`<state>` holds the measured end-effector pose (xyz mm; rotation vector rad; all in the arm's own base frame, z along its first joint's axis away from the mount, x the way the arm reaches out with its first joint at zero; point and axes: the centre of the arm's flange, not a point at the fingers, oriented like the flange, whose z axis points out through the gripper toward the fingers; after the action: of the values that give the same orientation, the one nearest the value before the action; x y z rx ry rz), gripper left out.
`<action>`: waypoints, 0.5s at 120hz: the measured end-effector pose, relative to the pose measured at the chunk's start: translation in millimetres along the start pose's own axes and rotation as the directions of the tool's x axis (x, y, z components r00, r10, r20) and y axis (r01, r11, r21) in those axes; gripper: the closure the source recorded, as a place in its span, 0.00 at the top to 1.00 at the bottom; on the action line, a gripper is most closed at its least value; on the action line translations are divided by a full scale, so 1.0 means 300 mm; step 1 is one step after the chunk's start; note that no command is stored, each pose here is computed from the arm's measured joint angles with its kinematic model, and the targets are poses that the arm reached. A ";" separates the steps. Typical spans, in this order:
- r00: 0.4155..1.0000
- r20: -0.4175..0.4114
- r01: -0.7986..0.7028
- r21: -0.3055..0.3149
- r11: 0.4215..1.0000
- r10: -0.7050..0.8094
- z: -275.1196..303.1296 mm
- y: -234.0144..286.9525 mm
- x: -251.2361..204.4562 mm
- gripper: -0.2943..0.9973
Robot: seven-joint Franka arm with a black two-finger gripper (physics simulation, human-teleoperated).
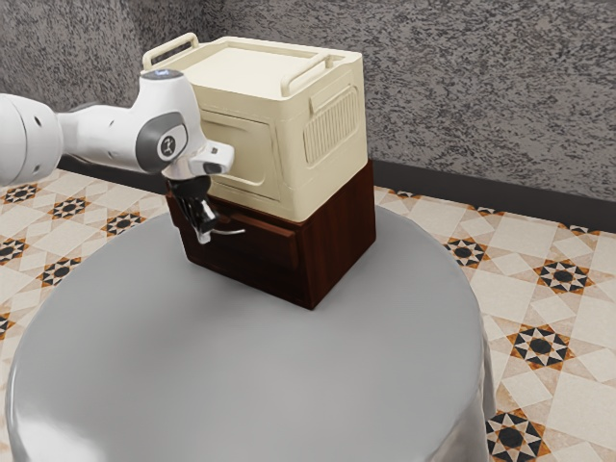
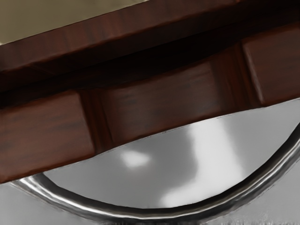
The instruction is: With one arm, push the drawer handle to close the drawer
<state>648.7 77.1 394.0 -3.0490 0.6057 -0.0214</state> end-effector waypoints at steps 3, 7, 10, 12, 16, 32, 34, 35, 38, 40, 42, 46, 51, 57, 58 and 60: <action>1.000 -0.001 -0.008 0.003 1.000 0.008 -0.003 -0.002 0.001 0.16; 1.000 -0.001 -0.026 0.006 1.000 0.026 -0.006 -0.007 0.004 0.16; 0.999 -0.002 -0.039 0.007 0.999 0.039 -0.006 -0.010 0.006 0.16; 0.999 -0.004 -0.046 0.006 0.999 0.046 -0.005 -0.012 0.008 0.16; 0.998 -0.007 -0.063 0.005 0.998 0.063 -0.004 -0.017 0.011 0.16; 0.993 -0.020 -0.114 0.003 0.993 0.114 -0.001 -0.027 0.021 0.16; 0.993 -0.022 -0.119 0.003 0.993 0.119 -0.001 -0.028 0.022 0.16; 0.992 -0.022 -0.120 0.003 0.993 0.120 -0.001 -0.028 0.022 0.16; 0.992 -0.025 -0.126 0.003 0.992 0.126 -0.002 -0.028 0.024 0.16; 0.991 -0.027 -0.129 0.003 0.992 0.129 -0.002 -0.027 0.025 0.16; 0.991 -0.029 -0.131 0.003 0.991 0.131 -0.002 -0.027 0.026 0.16; 0.989 -0.030 -0.144 0.005 0.990 0.144 -0.002 -0.029 0.029 0.16; 0.986 -0.033 -0.165 0.008 0.986 0.165 -0.002 -0.033 0.034 0.16; 0.982 -0.034 -0.184 0.012 0.983 0.184 -0.003 -0.035 0.038 0.16; 0.982 -0.035 -0.187 0.012 0.982 0.187 -0.004 -0.035 0.039 0.16; 0.981 -0.035 -0.192 0.013 0.981 0.192 -0.004 -0.035 0.040 0.16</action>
<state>663.9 82.0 395.7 -2.9724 0.8973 -0.0746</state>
